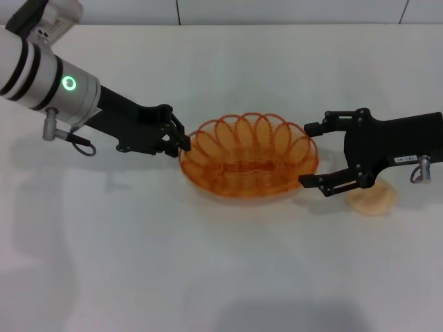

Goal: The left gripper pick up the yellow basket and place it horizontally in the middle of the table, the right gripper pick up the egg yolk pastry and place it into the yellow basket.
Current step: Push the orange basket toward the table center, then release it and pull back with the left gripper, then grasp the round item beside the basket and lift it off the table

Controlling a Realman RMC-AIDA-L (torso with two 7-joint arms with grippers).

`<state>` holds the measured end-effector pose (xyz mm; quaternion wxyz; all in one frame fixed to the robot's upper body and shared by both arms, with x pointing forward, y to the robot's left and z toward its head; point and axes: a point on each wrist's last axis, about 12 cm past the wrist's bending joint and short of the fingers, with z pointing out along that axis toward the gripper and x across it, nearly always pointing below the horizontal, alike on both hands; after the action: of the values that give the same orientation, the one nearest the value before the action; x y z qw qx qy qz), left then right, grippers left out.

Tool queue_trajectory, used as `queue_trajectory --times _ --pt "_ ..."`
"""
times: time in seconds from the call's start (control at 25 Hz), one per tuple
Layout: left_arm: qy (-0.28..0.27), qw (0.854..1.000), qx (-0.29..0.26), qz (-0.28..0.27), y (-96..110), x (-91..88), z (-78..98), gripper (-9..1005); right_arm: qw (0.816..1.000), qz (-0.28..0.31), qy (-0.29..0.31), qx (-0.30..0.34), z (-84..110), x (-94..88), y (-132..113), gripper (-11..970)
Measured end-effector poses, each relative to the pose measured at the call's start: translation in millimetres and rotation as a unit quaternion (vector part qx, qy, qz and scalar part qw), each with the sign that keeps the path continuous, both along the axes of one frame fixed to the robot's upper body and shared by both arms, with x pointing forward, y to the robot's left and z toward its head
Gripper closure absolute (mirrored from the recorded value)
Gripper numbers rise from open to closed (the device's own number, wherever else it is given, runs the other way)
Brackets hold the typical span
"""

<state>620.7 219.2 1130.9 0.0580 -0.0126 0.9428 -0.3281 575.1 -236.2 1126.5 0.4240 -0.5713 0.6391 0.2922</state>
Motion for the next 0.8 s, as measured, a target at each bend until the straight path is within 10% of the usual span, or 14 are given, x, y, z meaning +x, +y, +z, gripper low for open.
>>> queue_trajectory --times 0.52,0.8 --pt "-0.033 0.999 0.015 -0.004 15.9 6.6 10.4 472 1.000 -0.002 0.004 0.001 -1.9 -1.7 -0.8 74" --pt "-0.170 0.983 0.015 -0.068 37.1 6.9 34.8 384 1.000 -0.016 0.019 0.002 0.4 -1.1 -3.4 74"
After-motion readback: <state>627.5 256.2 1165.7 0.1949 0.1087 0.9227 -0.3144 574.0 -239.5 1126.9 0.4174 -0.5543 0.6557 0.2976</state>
